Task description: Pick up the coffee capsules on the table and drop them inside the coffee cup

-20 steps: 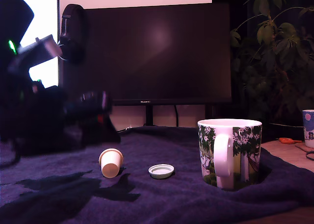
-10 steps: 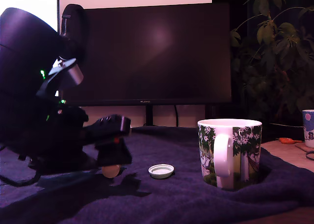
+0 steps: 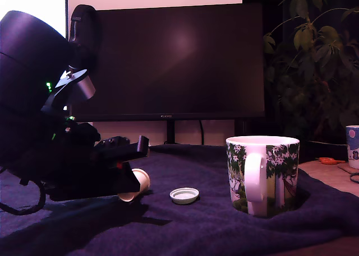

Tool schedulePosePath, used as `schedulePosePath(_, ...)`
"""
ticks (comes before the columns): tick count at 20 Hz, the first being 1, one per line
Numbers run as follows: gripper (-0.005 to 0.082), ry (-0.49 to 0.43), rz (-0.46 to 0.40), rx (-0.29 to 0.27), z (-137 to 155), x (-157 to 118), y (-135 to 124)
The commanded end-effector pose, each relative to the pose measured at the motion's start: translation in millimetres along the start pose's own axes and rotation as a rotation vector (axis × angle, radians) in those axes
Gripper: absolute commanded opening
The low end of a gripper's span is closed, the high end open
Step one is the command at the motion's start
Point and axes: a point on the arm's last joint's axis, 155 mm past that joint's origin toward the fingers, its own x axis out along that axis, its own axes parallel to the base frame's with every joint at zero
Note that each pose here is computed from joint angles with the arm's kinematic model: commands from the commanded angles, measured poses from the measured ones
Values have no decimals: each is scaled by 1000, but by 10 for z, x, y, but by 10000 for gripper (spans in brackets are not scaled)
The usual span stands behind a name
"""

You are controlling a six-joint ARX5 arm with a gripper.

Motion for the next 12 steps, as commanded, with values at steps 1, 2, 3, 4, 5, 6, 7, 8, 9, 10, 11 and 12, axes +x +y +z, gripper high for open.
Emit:
schedulePosePath(1,162,7,3,-8,-25,23,11)
schedulePosePath(2,161,7,3,-8,-25,23,11)
schedulePosePath(3,150,7,3,-8,-25,23,11)
schedulePosePath(4,119,6,2,-8,-25,23,10)
schedulePosePath(5,84,6,3,-7,-24,23,11)
schedulePosePath(6,63,6,3,-6,-23,23,11)
schedulePosePath(7,48,5,2,-4,-21,23,10)
schedulePosePath(8,39,4,2,-5,-19,23,8)
schedulePosePath(9,38,3,1,-4,-17,23,6)
schedulePosePath(10,38,2,0,5,-11,21,4)
schedulePosePath(11,39,0,0,21,-4,20,2)
schedulePosePath(12,38,-4,-2,36,12,13,-2)
